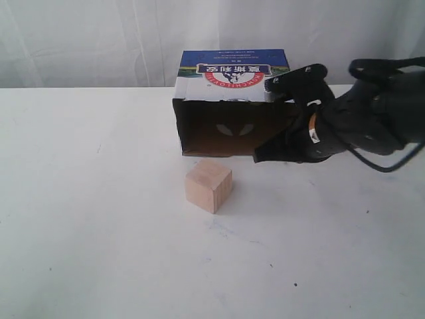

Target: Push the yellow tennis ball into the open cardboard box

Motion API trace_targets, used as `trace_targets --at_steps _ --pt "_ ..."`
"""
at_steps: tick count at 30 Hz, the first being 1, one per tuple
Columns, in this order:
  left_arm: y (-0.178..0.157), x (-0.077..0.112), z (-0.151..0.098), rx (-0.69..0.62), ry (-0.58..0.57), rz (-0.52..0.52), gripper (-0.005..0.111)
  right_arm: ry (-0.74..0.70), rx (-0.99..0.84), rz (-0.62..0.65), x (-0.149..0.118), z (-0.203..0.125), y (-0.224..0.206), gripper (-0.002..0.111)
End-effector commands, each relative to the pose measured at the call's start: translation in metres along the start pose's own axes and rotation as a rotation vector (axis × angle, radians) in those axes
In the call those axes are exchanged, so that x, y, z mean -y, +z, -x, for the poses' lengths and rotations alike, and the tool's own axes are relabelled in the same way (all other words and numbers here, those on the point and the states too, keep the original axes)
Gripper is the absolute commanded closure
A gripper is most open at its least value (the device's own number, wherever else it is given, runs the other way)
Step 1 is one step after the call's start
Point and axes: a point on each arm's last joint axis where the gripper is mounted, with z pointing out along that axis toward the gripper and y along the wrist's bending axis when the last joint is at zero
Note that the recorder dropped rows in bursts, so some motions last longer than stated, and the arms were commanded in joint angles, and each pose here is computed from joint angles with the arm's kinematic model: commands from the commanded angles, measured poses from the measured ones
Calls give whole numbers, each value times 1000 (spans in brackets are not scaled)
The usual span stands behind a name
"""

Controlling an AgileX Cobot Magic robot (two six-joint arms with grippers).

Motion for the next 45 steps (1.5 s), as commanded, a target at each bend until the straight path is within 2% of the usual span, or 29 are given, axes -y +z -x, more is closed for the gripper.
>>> trace_targets --at_steps 1,6,16,21,26,34,41,45 --pt "0 0 -3 -16 6 -4 107 92 82 24 6 -4 -40 108" --pt "0 0 -3 -16 6 -4 107 126 134 15 14 -12 -75 108" --pt "0 0 -3 -16 6 -4 107 293 290 120 20 -38 -137 108" --pt "0 0 -3 -16 6 -4 107 419 338 184 23 -63 -162 108" --pt "0 0 -3 -16 6 -4 107 522 386 251 26 -102 -179 108" --pt "0 0 -3 -16 6 -4 107 596 546 300 29 -160 -169 108" --pt "0 0 -3 -16 6 -4 107 609 528 262 30 -206 -156 108" --pt "0 0 -3 -16 6 -4 107 618 551 252 31 -217 -155 108"
